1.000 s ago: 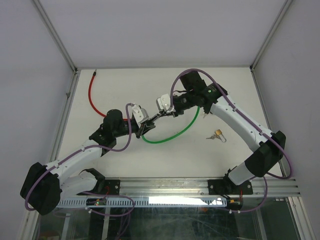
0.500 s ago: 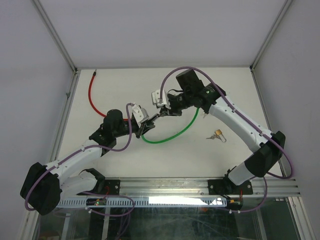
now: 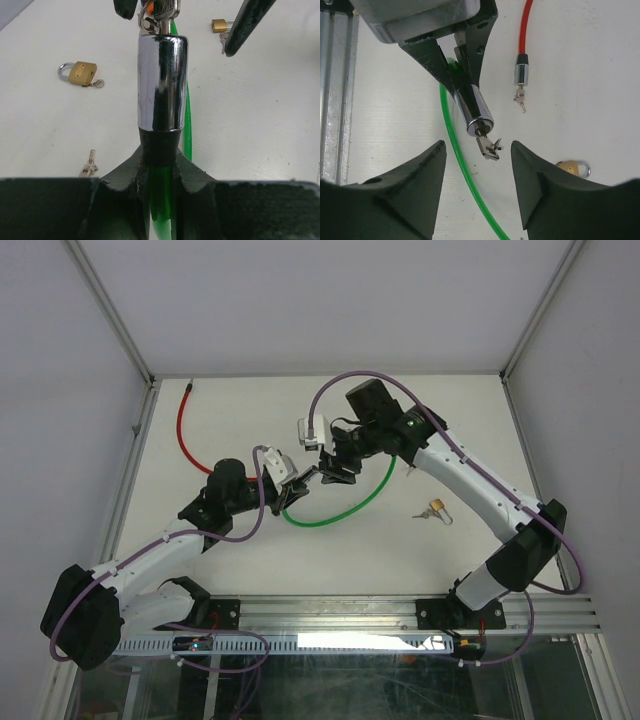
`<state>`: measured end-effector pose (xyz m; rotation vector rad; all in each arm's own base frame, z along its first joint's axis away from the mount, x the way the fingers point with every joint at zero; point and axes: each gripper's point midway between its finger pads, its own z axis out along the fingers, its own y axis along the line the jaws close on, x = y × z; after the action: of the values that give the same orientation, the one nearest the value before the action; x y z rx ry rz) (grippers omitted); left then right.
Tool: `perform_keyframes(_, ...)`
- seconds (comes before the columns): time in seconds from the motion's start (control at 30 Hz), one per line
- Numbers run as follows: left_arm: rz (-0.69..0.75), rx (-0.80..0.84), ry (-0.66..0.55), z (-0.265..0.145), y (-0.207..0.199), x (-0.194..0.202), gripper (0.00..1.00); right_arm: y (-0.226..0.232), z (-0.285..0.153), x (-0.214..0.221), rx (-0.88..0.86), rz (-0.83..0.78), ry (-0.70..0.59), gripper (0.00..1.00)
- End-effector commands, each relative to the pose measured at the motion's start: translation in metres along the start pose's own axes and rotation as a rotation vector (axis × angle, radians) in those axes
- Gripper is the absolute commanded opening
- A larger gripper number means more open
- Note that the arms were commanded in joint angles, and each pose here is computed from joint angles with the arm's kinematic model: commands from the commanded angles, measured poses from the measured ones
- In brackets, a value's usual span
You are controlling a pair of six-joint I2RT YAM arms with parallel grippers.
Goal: Lock with the key
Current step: Lock the lock.
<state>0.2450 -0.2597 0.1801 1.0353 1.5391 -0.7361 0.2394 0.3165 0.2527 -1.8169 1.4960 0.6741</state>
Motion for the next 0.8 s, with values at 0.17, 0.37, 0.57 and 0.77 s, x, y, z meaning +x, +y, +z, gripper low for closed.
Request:
perform_keyframes(0.17, 0.035, -0.008, -0.050, 0.000, 0.001, -0.020, 0.00, -0.016, -0.065, -0.029, 0.182, -0.010, -0.139, 0.74)
perform_keyframes(0.37, 0.028, -0.018, -0.056, 0.000, 0.002, -0.021, 0.00, -0.021, -0.111, 0.000, 0.267, 0.120, -0.303, 0.79)
perform_keyframes(0.57, 0.016, -0.032, -0.064, -0.001, 0.004, -0.022, 0.00, -0.049, -0.141, 0.071, 0.551, 0.325, -0.527, 0.98)
perform_keyframes(0.77, 0.013, -0.042, -0.076, -0.002, 0.005, -0.023, 0.00, -0.057, -0.146, 0.118, 0.646, 0.479, -0.676, 0.99)
